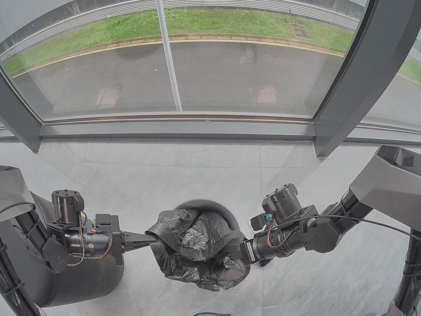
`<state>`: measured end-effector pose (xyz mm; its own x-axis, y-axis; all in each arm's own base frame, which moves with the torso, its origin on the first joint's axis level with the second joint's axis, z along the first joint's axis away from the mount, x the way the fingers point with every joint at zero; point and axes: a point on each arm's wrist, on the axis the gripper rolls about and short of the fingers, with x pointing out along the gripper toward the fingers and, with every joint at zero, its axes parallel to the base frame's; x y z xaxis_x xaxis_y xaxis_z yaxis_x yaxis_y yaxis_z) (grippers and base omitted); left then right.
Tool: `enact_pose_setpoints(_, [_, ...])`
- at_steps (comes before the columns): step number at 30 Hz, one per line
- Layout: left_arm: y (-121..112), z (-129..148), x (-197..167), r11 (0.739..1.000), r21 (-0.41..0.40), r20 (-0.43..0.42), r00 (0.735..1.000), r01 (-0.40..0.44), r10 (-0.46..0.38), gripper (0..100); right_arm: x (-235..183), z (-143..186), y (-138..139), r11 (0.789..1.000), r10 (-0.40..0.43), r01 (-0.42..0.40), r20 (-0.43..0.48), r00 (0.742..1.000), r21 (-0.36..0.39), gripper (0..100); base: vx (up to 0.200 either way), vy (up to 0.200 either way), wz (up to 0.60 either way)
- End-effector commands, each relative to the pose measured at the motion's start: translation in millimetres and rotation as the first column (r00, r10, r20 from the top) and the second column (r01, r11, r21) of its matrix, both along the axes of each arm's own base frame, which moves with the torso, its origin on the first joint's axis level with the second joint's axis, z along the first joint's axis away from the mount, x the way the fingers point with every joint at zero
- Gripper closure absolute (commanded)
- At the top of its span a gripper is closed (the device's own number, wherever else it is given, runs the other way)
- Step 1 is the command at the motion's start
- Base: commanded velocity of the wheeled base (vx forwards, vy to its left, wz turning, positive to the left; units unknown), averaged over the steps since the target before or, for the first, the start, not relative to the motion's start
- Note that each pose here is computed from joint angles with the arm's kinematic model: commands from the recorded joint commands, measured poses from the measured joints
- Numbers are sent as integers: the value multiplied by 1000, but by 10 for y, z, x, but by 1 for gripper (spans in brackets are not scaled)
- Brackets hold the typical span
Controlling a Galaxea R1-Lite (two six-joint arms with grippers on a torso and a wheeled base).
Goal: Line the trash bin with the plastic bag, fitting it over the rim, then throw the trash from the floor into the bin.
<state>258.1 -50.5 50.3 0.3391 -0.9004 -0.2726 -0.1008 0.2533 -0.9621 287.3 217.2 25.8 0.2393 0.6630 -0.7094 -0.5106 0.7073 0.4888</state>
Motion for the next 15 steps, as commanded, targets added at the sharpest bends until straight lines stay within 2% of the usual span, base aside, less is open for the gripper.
enact_pose_setpoints(1, [-55, 12, -55, 1000, 2, -2, 1000, 21, -21, 100, -59, 9, -27, 1000, 3, -3, -5, 1000, -4, 100, 0, 0, 0])
enact_pose_setpoints(8, [-92, 11, -99, 999, 4, -8, 999, 37, -37, 100, -124, 23, -82, 1000, -1, 1, -14, 1000, -14, 100, 0, 0, 0])
enact_pose_setpoints(13, [-88, 3, -38, 1000, 8, 0, 1000, 23, -23, 100, -30, -55, -148, 996, -63, 63, 8, 998, -58, 100, 0, 0, 0])
enact_pose_setpoints(15, [-75, -5, 33, 1000, 8, 9, 1000, 14, -14, 100, 38, -86, -163, 995, -81, 83, 30, 996, -51, 100, 0, 0, 0])
